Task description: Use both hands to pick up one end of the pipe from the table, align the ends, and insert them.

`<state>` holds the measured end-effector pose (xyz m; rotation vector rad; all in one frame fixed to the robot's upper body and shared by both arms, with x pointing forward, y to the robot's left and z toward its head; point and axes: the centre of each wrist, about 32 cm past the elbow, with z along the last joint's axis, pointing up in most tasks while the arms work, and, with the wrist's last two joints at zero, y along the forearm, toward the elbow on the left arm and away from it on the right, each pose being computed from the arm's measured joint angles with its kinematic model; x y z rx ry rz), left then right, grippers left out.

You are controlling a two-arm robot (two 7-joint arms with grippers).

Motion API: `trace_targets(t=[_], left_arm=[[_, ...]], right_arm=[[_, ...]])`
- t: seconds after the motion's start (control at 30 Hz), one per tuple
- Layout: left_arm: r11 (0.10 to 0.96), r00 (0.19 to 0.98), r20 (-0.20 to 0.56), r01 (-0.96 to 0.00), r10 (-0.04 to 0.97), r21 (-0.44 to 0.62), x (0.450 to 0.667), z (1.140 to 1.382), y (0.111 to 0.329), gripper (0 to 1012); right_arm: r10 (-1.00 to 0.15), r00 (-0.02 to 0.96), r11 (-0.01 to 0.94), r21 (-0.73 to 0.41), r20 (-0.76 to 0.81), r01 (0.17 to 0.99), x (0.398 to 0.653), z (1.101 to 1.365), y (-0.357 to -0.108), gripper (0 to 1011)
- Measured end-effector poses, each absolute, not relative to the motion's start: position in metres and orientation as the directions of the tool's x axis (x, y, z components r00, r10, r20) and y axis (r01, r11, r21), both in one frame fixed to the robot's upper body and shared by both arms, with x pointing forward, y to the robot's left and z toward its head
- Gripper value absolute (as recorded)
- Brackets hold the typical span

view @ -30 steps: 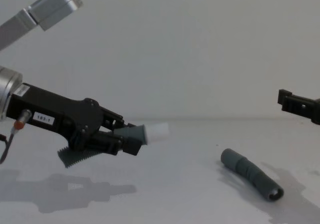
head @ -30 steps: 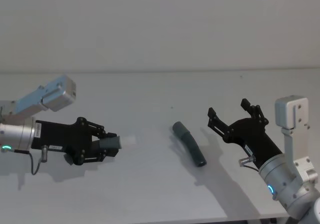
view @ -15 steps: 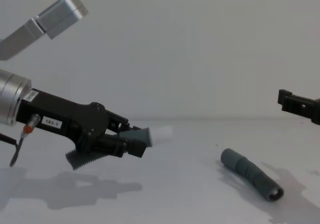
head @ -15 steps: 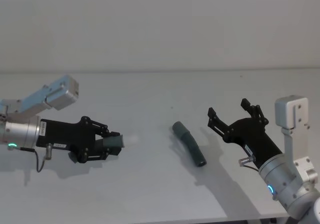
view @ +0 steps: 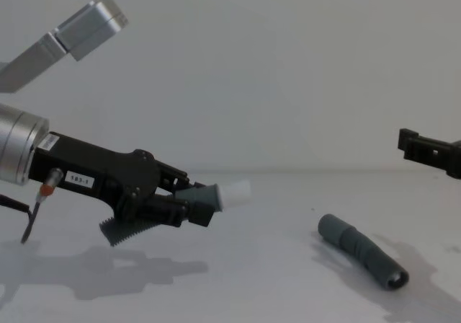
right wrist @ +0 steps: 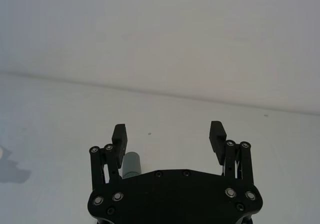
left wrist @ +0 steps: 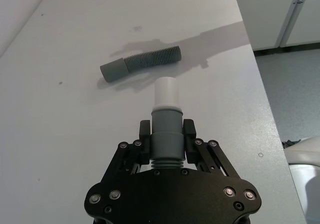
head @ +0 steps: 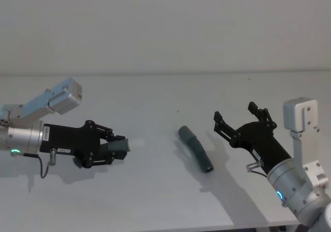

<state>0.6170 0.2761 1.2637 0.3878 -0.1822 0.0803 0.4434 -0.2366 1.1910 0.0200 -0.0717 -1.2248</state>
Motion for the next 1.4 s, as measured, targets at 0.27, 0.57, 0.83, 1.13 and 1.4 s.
trace_targets(t=[0.27, 0.57, 0.83, 1.13, 1.4], left_arm=[[0.924, 0.980, 0.193, -0.115, 0.046, 0.364, 0.618, 1.262, 0.276, 354], [0.925, 0.980, 0.194, -0.117, 0.048, 0.362, 0.618, 1.262, 0.276, 354], [0.925, 0.980, 0.194, -0.117, 0.049, 0.361, 0.618, 1.262, 0.276, 354], [0.925, 0.980, 0.194, -0.118, 0.049, 0.360, 0.618, 1.261, 0.275, 355], [0.925, 0.980, 0.194, -0.118, 0.050, 0.360, 0.618, 1.261, 0.276, 354]], right_arm=[[-0.928, 0.371, 0.371, -0.008, 0.045, 0.929, 0.442, 1.201, -0.234, 1003], [-0.908, 0.415, 0.406, -0.123, 0.052, 0.905, 0.441, 1.210, -0.230, 1002], [-0.895, 0.438, 0.411, -0.229, 0.083, 0.882, 0.444, 1.211, -0.224, 1003], [-0.886, 0.453, 0.408, -0.299, 0.098, 0.863, 0.455, 1.208, -0.216, 1003], [-0.879, 0.465, 0.408, -0.335, 0.106, 0.849, 0.469, 1.207, -0.210, 1003]])
